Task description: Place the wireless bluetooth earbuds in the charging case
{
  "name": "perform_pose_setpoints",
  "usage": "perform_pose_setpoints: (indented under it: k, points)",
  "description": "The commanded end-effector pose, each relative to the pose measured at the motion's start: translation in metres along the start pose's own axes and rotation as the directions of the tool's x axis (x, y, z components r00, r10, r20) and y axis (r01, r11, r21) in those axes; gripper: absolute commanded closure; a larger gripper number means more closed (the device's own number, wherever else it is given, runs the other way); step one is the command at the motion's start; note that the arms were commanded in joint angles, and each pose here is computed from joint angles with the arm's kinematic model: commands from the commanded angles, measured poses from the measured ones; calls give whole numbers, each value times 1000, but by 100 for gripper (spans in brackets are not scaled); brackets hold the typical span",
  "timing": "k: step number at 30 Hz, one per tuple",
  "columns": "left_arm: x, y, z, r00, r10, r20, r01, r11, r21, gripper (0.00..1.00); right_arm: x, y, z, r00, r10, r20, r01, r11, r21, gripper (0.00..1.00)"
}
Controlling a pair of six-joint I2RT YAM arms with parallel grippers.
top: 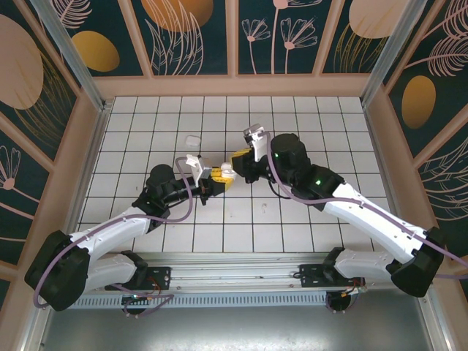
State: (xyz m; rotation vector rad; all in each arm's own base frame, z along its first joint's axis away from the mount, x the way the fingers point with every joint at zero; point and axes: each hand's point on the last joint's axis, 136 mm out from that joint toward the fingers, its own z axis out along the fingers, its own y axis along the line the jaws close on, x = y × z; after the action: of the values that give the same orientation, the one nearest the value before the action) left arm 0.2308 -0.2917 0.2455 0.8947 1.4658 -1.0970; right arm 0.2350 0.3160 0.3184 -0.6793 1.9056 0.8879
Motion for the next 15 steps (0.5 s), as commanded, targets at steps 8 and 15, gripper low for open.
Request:
perform_pose_setpoints:
  k: [8,15]
  points:
    - [-32,-14,0,995,-16,99,8,997,73,100,11,14,8,998,-55,-14,54,995,-83,84]
    - [-29,-15,2,994,-54,97,45,995,90,100,19,17,14,997,-58,-46,53,993,-109,84]
